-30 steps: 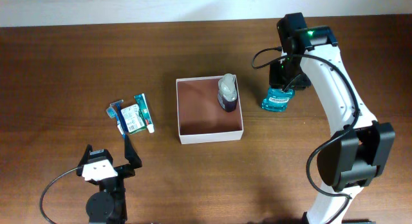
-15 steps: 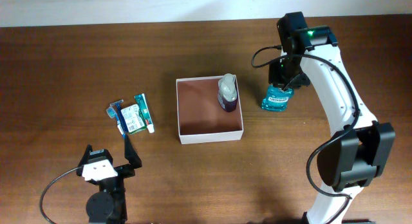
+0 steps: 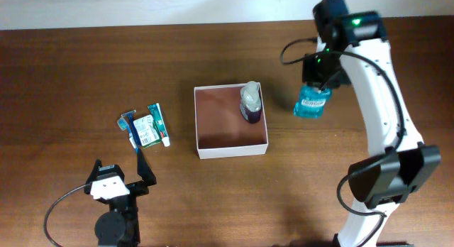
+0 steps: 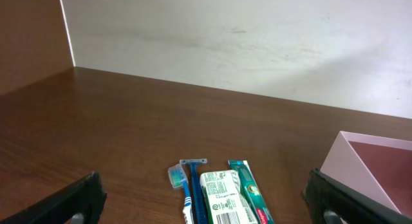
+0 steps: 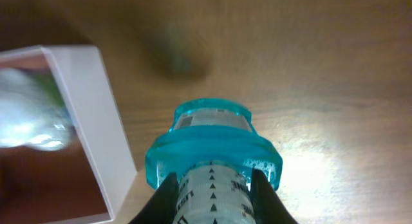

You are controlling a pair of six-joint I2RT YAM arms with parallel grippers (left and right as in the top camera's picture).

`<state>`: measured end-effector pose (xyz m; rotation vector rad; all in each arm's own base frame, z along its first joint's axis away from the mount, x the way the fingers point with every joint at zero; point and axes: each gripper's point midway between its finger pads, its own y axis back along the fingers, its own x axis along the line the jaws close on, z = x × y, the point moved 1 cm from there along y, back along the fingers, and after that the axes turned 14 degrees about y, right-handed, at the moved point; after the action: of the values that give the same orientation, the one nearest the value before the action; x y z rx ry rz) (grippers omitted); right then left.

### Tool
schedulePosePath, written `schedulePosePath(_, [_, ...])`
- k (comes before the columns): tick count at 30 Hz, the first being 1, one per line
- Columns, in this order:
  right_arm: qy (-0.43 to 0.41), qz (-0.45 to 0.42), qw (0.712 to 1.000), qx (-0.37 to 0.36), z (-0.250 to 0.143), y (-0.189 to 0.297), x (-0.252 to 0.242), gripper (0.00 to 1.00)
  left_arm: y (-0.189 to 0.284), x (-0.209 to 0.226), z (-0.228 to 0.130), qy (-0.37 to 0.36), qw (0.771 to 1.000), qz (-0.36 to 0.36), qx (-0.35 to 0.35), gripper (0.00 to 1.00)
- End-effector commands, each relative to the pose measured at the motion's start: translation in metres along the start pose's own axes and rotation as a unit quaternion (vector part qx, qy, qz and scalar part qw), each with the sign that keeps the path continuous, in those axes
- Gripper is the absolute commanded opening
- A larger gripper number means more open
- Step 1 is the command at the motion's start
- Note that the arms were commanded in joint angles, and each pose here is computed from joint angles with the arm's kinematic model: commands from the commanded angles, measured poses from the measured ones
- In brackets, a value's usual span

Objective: Pack container
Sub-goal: 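Lift the Listerine bottle and carry it left into the box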

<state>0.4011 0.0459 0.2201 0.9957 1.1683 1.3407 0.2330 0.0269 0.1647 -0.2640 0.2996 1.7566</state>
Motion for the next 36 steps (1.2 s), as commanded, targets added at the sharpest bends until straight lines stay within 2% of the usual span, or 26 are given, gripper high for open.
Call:
schedulePosePath(1, [-0.003, 0.011, 0.998, -0.062, 0.010, 0.049, 0.002, 0.19, 0.000, 0.001, -0.002, -0.008, 1.000, -0.001, -0.001, 0.99])
schedulePosePath(12, [0.055, 0.107, 0.981, -0.155, 0.010, 0.126, 0.065, 0.19, 0.000, 0.001, -0.002, -0.007, 1.000, -0.001, -0.001, 0.99])
schedulePosePath(25, [0.126, 0.145, 0.970, -0.147, -0.013, 0.135, 0.142, 0.19, 0.000, 0.001, -0.002, -0.007, 1.000, -0.001, -0.001, 0.99])
schedulePosePath(32, [0.150, 0.142, 0.969, -0.133, -0.022, 0.129, 0.159, 0.19, 0.000, 0.001, -0.002, -0.008, 1.000, -0.001, -0.001, 0.99])
schedulePosePath(36, [0.171, 0.134, 0.971, -0.099, -0.029, 0.110, 0.163, 0.20, 0.000, 0.001, -0.002, -0.007, 1.000, -0.001, -0.001, 0.99])
